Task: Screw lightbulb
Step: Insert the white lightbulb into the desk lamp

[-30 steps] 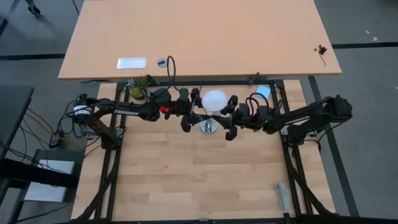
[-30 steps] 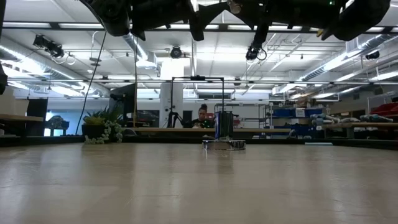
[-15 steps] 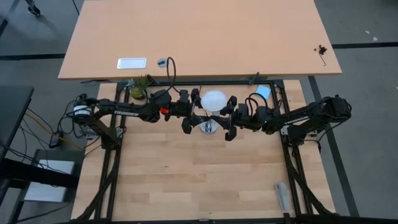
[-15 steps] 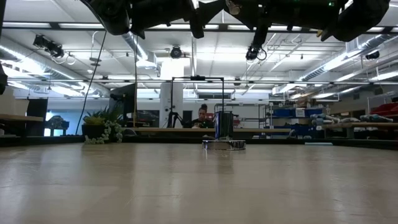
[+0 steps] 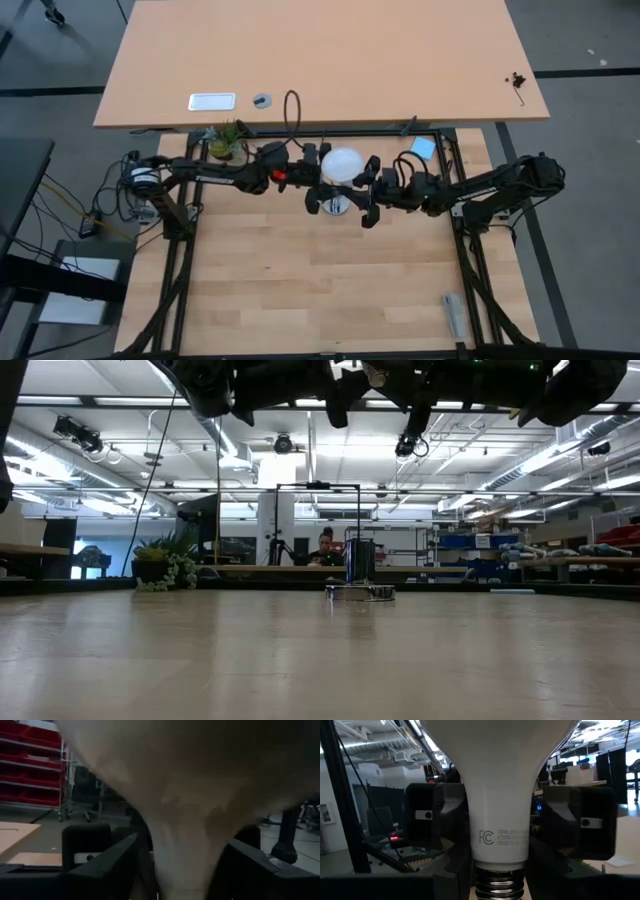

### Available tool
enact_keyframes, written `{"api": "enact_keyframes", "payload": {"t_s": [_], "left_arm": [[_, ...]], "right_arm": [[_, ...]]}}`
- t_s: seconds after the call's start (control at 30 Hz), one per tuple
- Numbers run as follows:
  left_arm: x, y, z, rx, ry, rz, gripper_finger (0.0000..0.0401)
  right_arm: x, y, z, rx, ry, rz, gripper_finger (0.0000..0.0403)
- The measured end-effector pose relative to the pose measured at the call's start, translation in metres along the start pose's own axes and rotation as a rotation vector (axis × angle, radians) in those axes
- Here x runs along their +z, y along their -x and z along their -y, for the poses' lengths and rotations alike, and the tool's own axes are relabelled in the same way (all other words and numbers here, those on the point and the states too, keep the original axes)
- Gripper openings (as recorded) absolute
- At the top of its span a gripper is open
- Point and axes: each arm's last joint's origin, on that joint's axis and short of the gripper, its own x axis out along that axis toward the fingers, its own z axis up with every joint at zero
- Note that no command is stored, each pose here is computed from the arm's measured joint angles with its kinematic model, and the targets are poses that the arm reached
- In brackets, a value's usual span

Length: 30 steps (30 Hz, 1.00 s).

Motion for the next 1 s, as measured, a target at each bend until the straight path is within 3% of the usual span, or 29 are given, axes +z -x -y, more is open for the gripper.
{"api": "enact_keyframes", "payload": {"t_s": [0.6,0.87,1.0], "left_arm": [[0.008,0.004,-0.008,-0.03,-0.021,0.019,0.0167],[0.006,0.008,-0.016,-0.04,-0.018,-0.031,0.0163],[0.001,0.01,-0.022,-0.019,-0.038,-0.089,0.0162]], "right_arm": [[-0.002,0.0,0.001,-0.016,0.005,-0.028,0.0148],[0.0,0.011,0.005,-0.161,0.044,-0.169,0.0287],[0.011,0.022,0.007,-0.21,0.063,-0.221,0.0319]]}}
